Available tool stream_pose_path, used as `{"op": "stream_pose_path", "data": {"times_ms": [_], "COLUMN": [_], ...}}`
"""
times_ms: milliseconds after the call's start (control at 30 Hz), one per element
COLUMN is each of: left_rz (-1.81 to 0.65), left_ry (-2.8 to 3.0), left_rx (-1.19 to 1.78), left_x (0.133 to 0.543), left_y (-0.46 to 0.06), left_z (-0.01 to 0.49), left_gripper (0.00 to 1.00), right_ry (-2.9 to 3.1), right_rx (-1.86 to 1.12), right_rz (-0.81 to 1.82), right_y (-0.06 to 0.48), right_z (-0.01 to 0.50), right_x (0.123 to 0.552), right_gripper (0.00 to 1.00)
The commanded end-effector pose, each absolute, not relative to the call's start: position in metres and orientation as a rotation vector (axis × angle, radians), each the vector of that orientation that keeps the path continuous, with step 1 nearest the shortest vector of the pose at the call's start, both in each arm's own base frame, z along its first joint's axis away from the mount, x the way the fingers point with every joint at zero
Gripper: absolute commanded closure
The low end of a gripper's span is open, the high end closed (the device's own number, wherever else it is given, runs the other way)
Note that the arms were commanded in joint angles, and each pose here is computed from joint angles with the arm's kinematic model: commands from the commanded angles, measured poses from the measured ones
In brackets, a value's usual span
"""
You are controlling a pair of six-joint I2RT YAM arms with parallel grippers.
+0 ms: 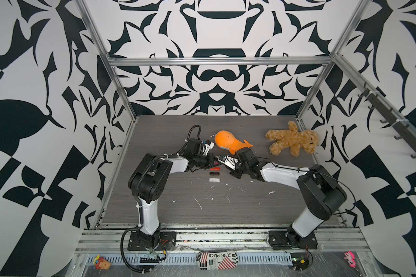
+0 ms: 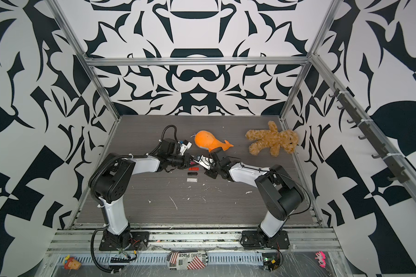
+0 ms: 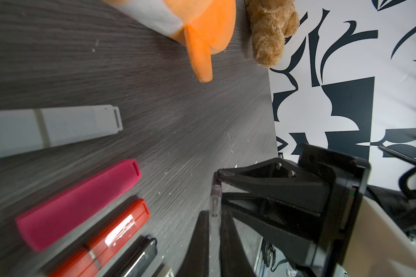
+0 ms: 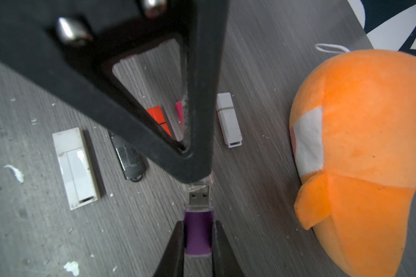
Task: Close the usb drive cover
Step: Close the cover of the USB drive.
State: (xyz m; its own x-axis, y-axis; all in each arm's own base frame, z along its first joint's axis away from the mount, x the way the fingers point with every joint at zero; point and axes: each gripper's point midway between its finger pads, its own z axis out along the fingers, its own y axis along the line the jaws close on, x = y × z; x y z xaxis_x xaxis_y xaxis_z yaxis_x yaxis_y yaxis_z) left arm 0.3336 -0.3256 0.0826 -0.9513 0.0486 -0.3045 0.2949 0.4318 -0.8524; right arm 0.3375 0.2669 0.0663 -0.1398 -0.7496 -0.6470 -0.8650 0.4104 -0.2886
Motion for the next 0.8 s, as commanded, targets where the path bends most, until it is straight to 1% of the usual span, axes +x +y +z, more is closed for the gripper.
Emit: {"op": "stream_pose_path", "data": {"times_ms": [0,167,400,767], "left_rz": [-1.583,-1.574,-1.563,-1.549], "left_ry": [2.45,2.45,2.44,2.472], "left_rx": [0.379,0.386,0.387,0.399], "left_x": [0.324,0.321,0.321,0.319], "left_y": [-0.334,-0.332,-0.332,-0.332], "left_z": [0.088,0.088,0.09,0.083], "left_gripper": [0.93,0.93,0.93,0.93], "right_ry": [1.667,1.641,1.625,1.553], "right_rx": [-1.38,-1.425,-1.455,-1.459], "right_rz": [0.299,0.338,0.328,0.261], "right_y": [0.3,0.307,0.308,0.311], "right_z": [0.118,0.118,0.119,0.134], "right_x": [0.338,0.333,0.333,0.345], "right_gripper": [0.88,0.88,0.88,0.89]}}
